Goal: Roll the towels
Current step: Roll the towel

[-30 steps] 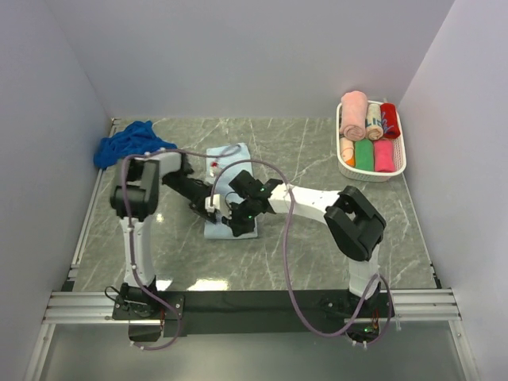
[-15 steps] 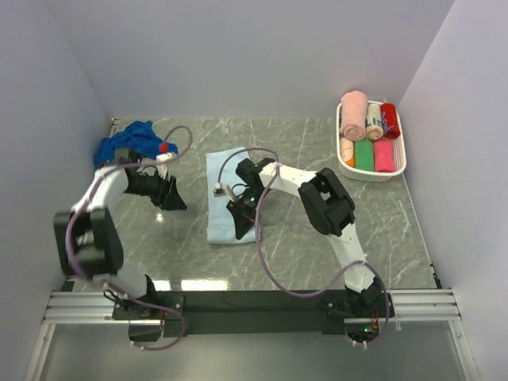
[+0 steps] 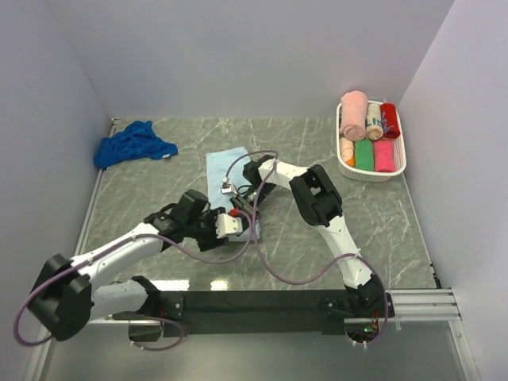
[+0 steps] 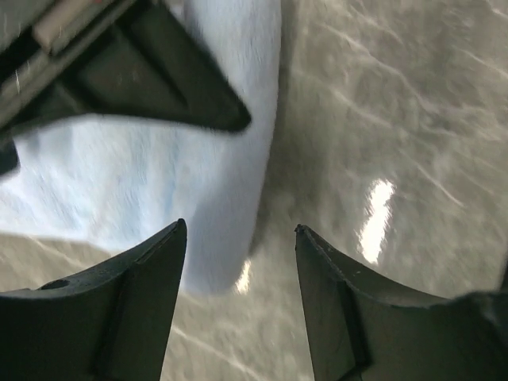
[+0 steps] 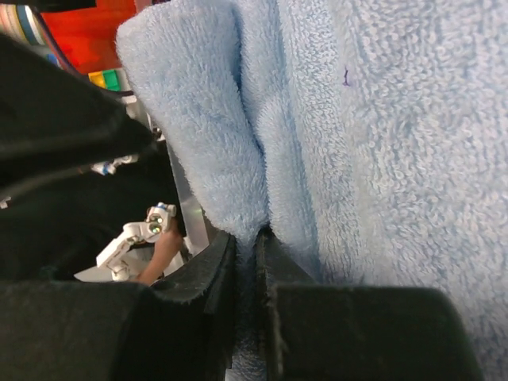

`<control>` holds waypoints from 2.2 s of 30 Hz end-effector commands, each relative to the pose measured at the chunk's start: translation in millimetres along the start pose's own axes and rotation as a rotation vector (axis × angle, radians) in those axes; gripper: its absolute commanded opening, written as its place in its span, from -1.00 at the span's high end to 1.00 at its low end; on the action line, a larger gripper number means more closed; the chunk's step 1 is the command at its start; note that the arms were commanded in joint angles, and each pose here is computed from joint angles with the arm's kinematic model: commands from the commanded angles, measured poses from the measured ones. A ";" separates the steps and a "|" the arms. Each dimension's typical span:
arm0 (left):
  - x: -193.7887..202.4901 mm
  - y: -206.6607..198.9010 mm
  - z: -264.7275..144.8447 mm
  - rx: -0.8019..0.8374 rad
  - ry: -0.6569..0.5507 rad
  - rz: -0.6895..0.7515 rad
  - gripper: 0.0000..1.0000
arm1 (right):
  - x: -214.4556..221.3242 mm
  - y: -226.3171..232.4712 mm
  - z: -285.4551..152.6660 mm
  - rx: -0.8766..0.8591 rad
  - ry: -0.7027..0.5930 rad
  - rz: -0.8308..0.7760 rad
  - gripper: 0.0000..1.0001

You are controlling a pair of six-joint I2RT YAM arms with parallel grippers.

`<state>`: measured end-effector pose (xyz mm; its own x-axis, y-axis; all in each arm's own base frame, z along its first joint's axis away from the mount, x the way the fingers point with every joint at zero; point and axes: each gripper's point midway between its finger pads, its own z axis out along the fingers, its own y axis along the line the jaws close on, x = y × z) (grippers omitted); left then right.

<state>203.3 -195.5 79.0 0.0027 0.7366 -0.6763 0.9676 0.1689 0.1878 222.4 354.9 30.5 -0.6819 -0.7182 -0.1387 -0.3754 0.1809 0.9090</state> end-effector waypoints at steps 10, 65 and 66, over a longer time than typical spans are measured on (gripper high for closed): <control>21.2 4.9 62.6 -0.020 0.159 0.180 0.12 | 1.4 -30.7 0.4 0.062 0.009 0.042 1.00; 68.0 24.6 80.8 0.712 0.309 -0.652 0.85 | 11.9 10.5 4.9 0.719 0.013 -1.068 0.51; 64.2 30.0 80.4 0.702 0.281 -0.663 0.75 | 15.2 9.4 7.0 0.705 0.024 -1.049 0.65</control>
<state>220.0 -219.8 30.2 -0.6413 0.7342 -0.2229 0.5326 0.2169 -0.8181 220.4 341.2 30.6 0.1579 -0.7571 -0.6340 -0.9874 -0.1132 -0.1108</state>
